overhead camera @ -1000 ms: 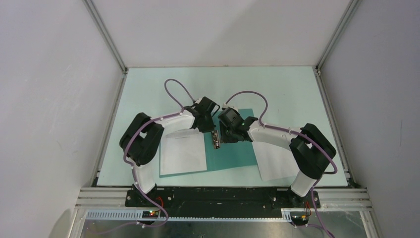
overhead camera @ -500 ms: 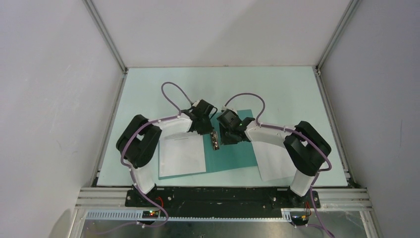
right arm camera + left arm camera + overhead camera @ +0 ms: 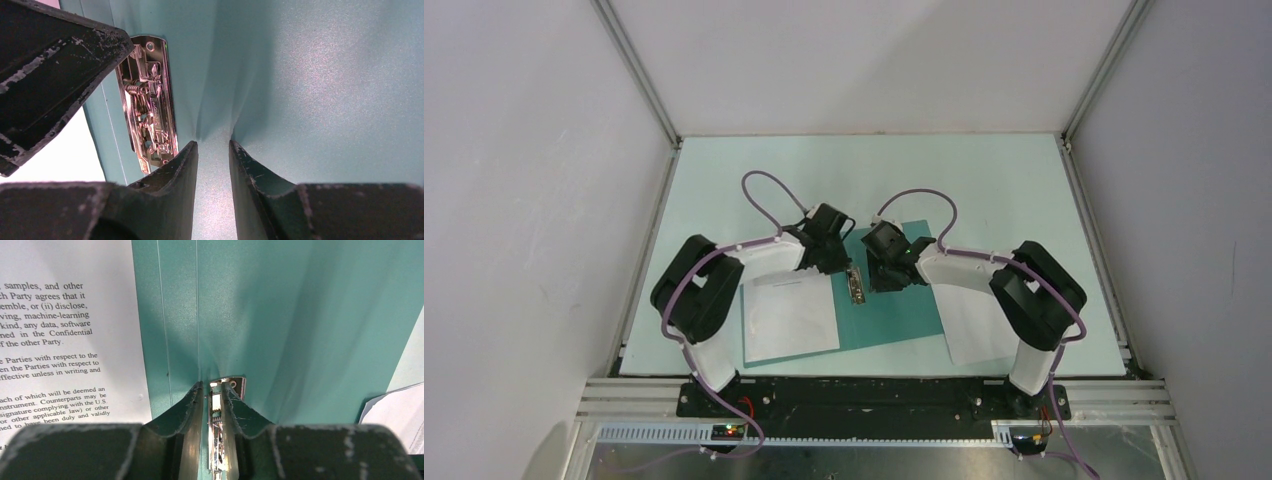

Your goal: Put the files into the folder

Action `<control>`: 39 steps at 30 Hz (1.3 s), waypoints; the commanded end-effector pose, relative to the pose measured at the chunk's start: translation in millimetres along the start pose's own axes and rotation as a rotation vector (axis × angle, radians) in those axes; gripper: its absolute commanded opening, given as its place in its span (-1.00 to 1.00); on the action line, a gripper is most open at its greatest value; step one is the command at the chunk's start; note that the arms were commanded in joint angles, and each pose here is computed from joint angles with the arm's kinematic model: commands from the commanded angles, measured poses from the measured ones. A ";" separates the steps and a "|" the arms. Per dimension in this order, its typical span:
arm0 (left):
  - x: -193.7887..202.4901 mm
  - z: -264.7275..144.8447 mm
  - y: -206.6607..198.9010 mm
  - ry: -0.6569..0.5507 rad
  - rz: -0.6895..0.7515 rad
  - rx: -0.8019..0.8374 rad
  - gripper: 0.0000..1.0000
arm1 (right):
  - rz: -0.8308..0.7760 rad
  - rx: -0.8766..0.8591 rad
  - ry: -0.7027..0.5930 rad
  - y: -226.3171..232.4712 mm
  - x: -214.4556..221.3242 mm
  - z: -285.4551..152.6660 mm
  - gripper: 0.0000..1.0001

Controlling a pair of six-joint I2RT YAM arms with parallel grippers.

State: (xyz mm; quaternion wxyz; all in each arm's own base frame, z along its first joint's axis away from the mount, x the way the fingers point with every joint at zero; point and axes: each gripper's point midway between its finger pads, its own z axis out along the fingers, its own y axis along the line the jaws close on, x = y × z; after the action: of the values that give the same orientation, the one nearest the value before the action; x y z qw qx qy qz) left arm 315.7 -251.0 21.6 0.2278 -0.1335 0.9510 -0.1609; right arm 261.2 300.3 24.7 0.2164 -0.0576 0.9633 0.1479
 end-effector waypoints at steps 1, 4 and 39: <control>-10.9 -13.5 -9.8 -0.037 -0.018 0.060 -0.51 | 0.010 0.005 -0.009 -0.7 -3.9 7.8 -0.32; -12.4 -15.2 -11.4 -0.041 -0.015 0.073 -0.49 | 0.010 0.007 -0.006 -1.4 -2.8 9.9 -0.32; 4.3 6.9 14.9 -0.014 0.023 -0.095 -0.71 | 0.009 -0.002 -0.010 0.9 -3.7 7.3 -0.33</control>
State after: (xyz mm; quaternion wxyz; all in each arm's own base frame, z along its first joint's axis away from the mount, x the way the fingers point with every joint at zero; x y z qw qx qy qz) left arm 310.7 -251.0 20.5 0.2242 -0.1295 0.9531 -0.1570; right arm 265.9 303.4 23.7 0.2211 -0.0551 0.9614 0.1545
